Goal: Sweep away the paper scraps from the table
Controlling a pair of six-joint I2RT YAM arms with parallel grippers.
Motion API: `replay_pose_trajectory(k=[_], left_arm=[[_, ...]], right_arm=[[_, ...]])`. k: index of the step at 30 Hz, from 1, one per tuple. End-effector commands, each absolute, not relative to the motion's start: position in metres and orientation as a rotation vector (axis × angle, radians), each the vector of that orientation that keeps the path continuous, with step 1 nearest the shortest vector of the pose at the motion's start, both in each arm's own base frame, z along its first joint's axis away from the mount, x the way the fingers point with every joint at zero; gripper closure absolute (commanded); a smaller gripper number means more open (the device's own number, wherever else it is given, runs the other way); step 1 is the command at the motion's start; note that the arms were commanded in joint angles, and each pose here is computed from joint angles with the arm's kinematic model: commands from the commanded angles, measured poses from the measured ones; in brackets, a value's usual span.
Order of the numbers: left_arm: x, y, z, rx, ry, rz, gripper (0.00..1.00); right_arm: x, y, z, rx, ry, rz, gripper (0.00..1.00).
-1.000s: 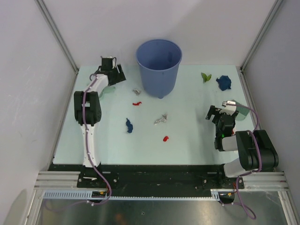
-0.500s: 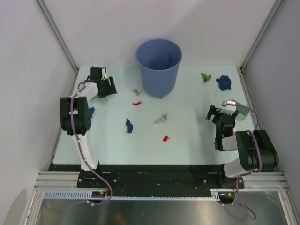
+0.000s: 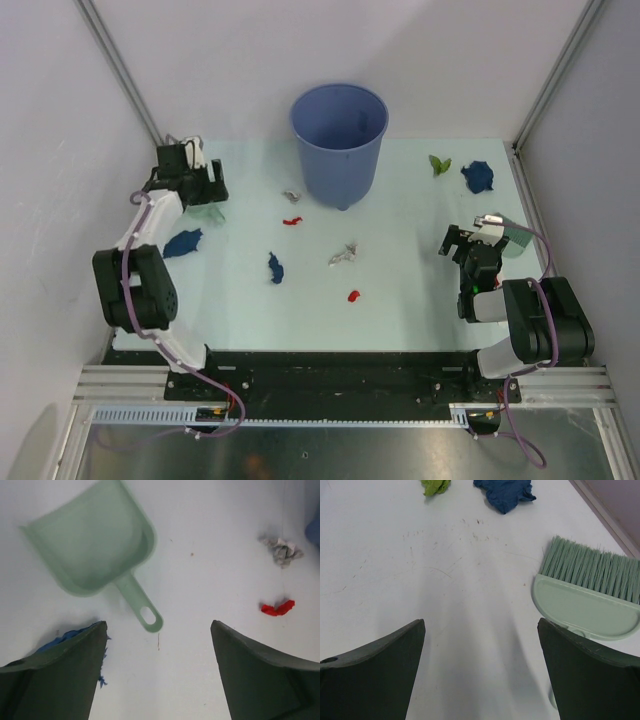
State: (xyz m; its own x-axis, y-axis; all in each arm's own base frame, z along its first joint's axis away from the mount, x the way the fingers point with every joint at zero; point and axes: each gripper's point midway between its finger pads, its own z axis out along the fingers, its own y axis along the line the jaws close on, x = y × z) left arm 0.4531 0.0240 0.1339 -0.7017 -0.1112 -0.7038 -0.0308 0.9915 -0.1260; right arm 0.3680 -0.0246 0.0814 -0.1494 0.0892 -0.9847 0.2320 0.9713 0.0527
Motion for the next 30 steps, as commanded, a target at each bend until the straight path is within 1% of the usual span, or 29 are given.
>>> replay_pose_trajectory(k=[1,2,3,4,7,9,15,17,19,22,23,25,26,28,29,30], left_arm=[[0.439,0.053,0.138,-0.341,2.311,-0.029,0.16],[0.436,0.049,0.128,-0.444,2.321,-0.072,0.19],[0.430,0.044,0.111,-0.483,2.358,-0.103,0.19],[0.428,0.040,0.105,-0.517,2.369,-0.123,0.13],[0.435,0.032,0.096,-0.548,2.386,-0.148,0.03],[0.441,0.026,0.091,-0.538,2.397,-0.158,0.02],[0.457,0.021,0.066,-0.548,2.446,-0.140,0.02],[0.465,0.025,0.060,-0.566,2.446,-0.119,0.03],[0.472,0.025,0.061,-0.567,2.440,-0.120,0.08],[0.484,0.035,0.061,-0.574,2.423,-0.065,0.19],[0.487,0.036,0.061,-0.569,2.418,-0.053,0.29],[0.488,0.037,0.061,-0.551,2.421,-0.048,0.41],[0.486,0.035,0.061,-0.540,2.427,-0.059,0.59],[0.483,0.029,0.063,-0.519,2.433,-0.104,0.76],[0.478,0.022,0.066,-0.501,2.441,-0.147,0.87],[0.475,0.016,0.070,-0.482,2.442,-0.190,0.92]], right_arm=[[0.375,-0.025,0.097,0.254,1.669,-0.124,0.00],[0.375,-0.025,0.096,0.253,1.672,-0.123,0.00],[0.375,-0.025,0.096,0.254,1.671,-0.124,0.00],[0.375,-0.025,0.096,0.254,1.671,-0.124,0.00],[0.375,-0.025,0.096,0.253,1.671,-0.123,0.00],[0.375,-0.025,0.096,0.253,1.671,-0.123,0.00],[0.375,-0.025,0.097,0.254,1.669,-0.124,0.00],[0.375,-0.024,0.096,0.251,1.673,-0.123,0.00],[0.375,-0.025,0.097,0.254,1.669,-0.124,0.00],[0.375,-0.025,0.096,0.254,1.671,-0.124,0.00],[0.375,-0.025,0.097,0.255,1.669,-0.123,0.00],[0.375,-0.025,0.097,0.253,1.669,-0.122,0.00],[0.375,-0.025,0.097,0.254,1.669,-0.124,0.00],[0.375,-0.025,0.096,0.253,1.671,-0.123,0.00],[0.375,-0.025,0.097,0.253,1.669,-0.122,0.00],[0.375,-0.025,0.096,0.254,1.671,-0.124,0.00]])
